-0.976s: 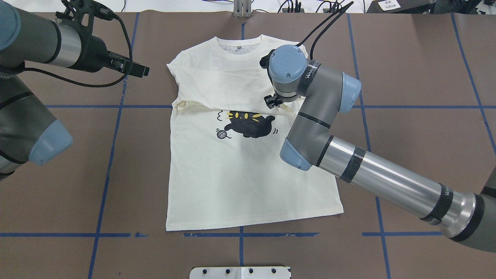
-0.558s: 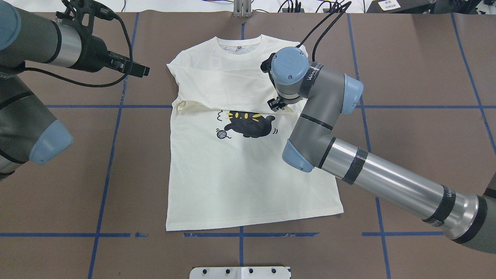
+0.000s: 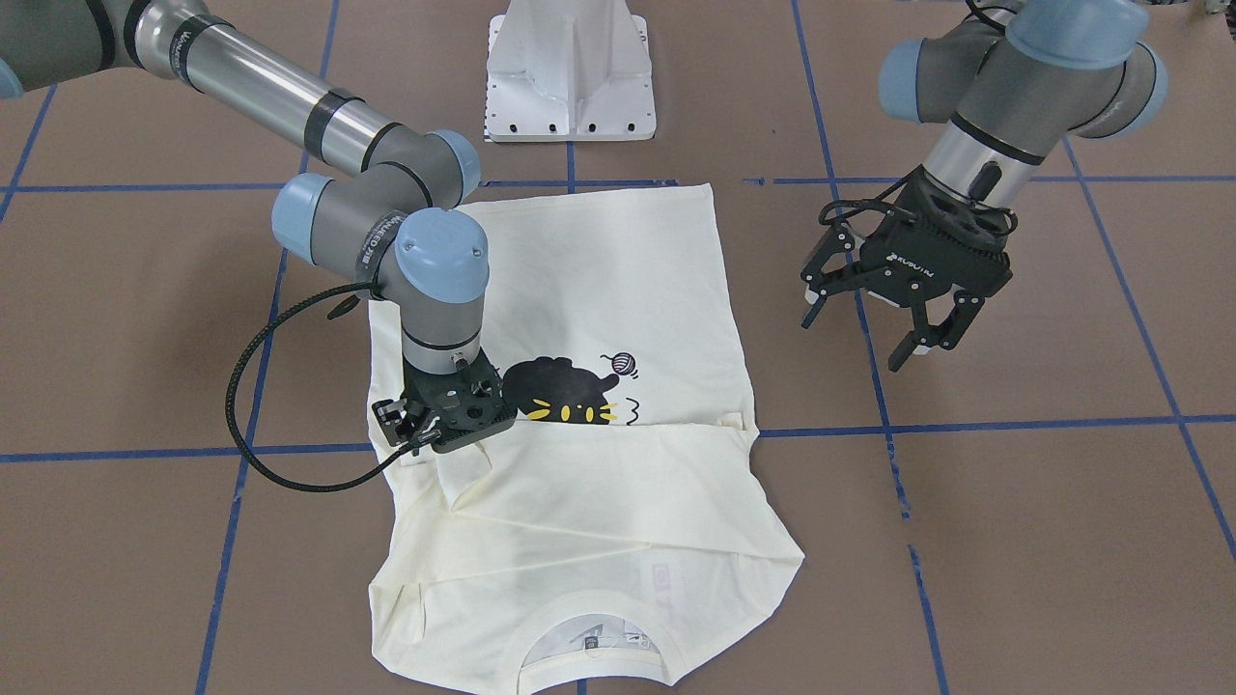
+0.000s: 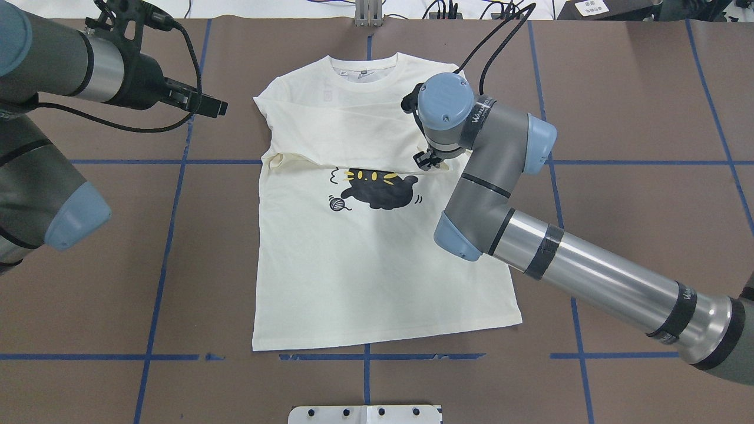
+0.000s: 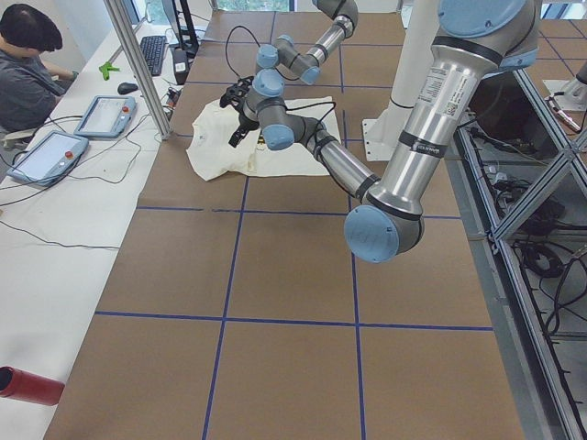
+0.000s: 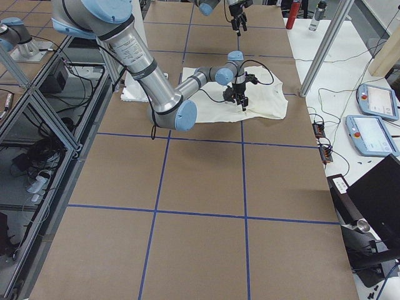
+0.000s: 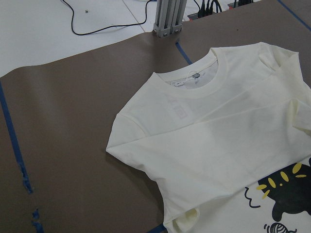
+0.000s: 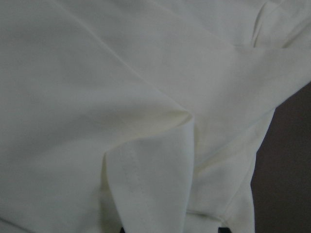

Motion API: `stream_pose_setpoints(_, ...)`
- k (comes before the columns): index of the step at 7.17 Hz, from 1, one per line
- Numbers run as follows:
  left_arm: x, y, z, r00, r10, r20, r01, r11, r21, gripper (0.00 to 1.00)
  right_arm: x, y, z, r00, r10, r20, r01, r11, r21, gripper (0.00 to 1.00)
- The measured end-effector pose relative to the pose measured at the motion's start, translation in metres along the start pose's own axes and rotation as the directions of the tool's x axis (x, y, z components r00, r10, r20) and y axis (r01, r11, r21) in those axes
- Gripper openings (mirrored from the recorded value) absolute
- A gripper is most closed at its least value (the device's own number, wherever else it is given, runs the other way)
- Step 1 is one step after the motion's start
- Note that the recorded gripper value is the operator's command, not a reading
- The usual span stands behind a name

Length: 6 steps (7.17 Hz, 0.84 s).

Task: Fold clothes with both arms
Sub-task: 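Move both grippers down to the shirt hem corners nearest the robot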

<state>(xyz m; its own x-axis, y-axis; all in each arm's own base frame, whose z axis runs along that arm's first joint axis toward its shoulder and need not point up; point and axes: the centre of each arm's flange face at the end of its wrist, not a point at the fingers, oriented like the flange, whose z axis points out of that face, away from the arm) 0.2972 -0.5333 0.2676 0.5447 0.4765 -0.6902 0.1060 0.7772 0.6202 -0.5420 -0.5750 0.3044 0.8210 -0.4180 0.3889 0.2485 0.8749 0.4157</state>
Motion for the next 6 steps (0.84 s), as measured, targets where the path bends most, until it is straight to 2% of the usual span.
stream_pose_setpoints(2, 0.000, 0.000, 0.000, 1.000, 0.000, 0.000, 0.000, 1.000, 0.000, 1.00, 0.047, -0.008, 0.001, 1.000, -0.004, -0.022, 0.004, 1.000, -0.002, 0.55)
stream_pose_setpoints(3, 0.001, -0.001, 0.000, 1.000, 0.000, -0.001, 0.000, 1.000, 0.001, 1.00, 0.073, -0.008, 0.003, 1.000, -0.010, -0.027, 0.010, 1.000, -0.007, 0.74)
stream_pose_setpoints(4, 0.001, -0.001, 0.000, 1.000, -0.001, -0.002, 0.001, 1.000, 0.001, 1.00, 0.089, -0.007, 0.004, 1.000, -0.007, -0.027, 0.007, 1.000, -0.006, 0.99)
stream_pose_setpoints(5, 0.002, -0.002, -0.001, 1.000, -0.006, -0.002, 0.006, 1.000, 0.002, 1.00, 0.097, -0.005, -0.005, 0.999, 0.031, -0.005, -0.031, 0.999, 0.007, 1.00)
stream_pose_setpoints(6, 0.002, -0.002, -0.001, 1.000, -0.016, -0.003, 0.016, 1.000, 0.003, 1.00, 0.097, 0.002, -0.026, 0.990, 0.125, 0.059, -0.127, 0.992, 0.021, 1.00)
